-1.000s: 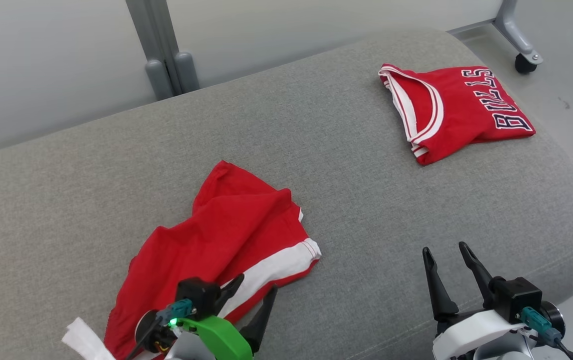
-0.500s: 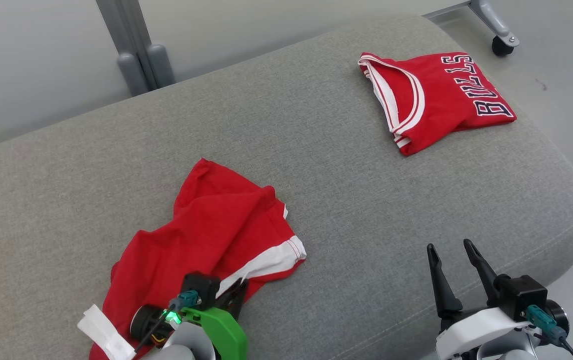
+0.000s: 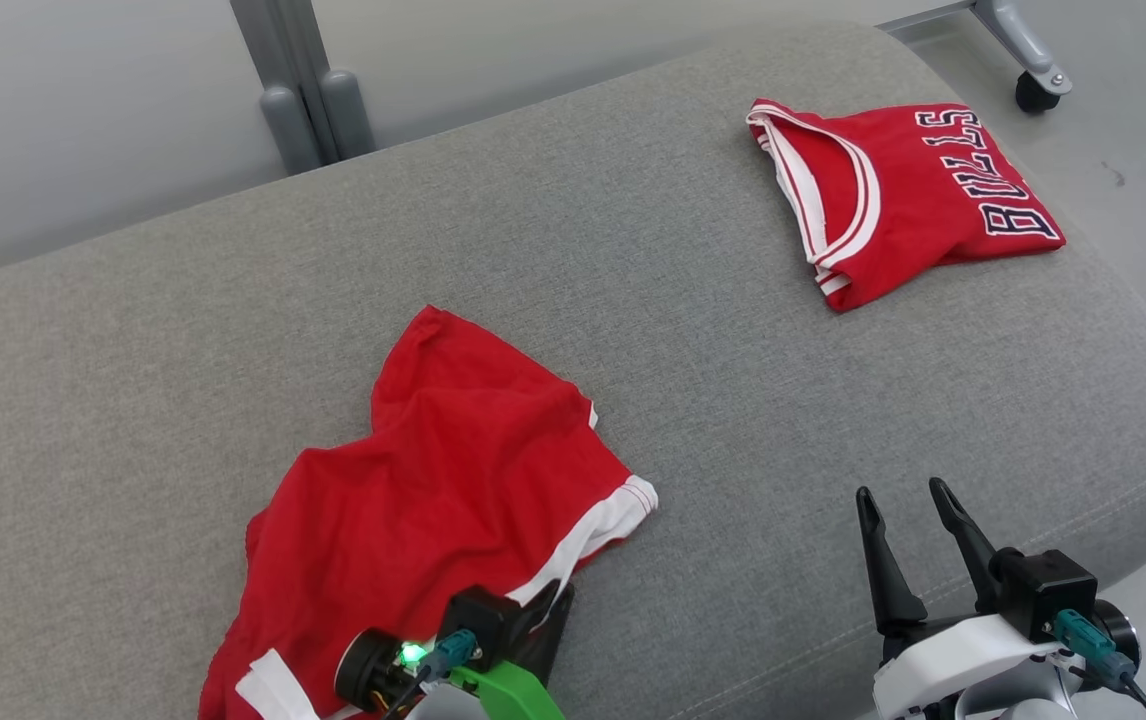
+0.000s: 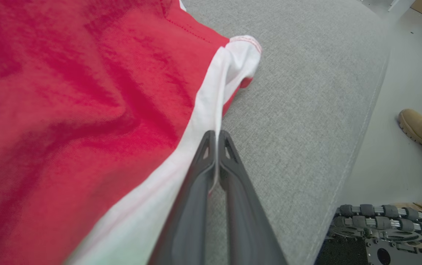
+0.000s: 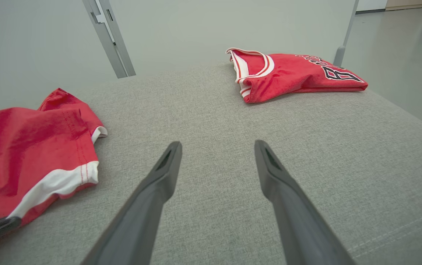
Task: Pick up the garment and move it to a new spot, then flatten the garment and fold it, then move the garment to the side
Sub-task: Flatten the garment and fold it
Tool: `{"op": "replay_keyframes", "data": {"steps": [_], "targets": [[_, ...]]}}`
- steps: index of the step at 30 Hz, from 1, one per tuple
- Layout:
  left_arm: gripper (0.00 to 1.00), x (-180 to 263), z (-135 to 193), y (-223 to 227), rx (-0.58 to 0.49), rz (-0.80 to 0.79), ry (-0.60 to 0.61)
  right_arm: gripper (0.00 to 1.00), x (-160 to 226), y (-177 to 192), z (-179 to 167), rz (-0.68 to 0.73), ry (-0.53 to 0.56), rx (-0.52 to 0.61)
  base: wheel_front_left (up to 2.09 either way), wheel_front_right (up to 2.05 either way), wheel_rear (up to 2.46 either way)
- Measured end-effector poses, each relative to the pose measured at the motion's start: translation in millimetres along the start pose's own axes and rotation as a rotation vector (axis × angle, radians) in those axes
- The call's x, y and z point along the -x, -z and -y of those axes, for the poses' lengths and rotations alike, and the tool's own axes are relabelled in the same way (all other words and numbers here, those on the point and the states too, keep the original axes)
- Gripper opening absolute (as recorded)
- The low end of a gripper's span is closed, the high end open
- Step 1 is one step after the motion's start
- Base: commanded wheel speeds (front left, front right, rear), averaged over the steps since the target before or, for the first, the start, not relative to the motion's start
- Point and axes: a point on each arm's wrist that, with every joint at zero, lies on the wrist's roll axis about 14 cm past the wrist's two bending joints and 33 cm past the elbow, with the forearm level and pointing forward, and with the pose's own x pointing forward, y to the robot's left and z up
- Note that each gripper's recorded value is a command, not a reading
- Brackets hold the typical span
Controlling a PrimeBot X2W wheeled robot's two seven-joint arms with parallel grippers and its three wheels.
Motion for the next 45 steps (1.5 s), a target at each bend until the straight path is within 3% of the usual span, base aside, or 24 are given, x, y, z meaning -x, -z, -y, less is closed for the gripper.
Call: {"op": "replay_keyframes", "data": {"steps": [6, 10, 20, 26, 34, 45], "targets": [[1.0, 2, -4, -20, 0.058, 0.086, -0.038, 1.0, -3, -1, -3, 0.002, -0.013, 0.003, 0.0, 0.0, 0.0], [1.0, 15, -25, -65, 0.079, 0.247, -0.127, 1.0, -5, 0, -5, 0.002, -0.021, 0.003, 0.0, 0.0, 0.0], [1.0, 125, -117, -65, 0.089, 0.39, -0.585, 1.0, -13, -3, -23, 0.014, -0.087, 0.014, 0.0, 0.0, 0.0], [1.0, 183, -141, -48, 0.081, 0.406, -0.758, 1.0, -18, -7, -42, 0.029, -0.147, 0.018, 0.0, 0.0, 0.0], [1.0, 225, -144, -25, 0.096, 0.409, -0.858, 1.0, -18, -6, -59, 0.029, -0.204, 0.024, 0.0, 0.0, 0.0], [1.0, 244, -145, -21, 0.085, 0.432, -0.889, 1.0, -18, -2, -84, 0.018, -0.285, 0.038, 0.0, 0.0, 0.0]]}}
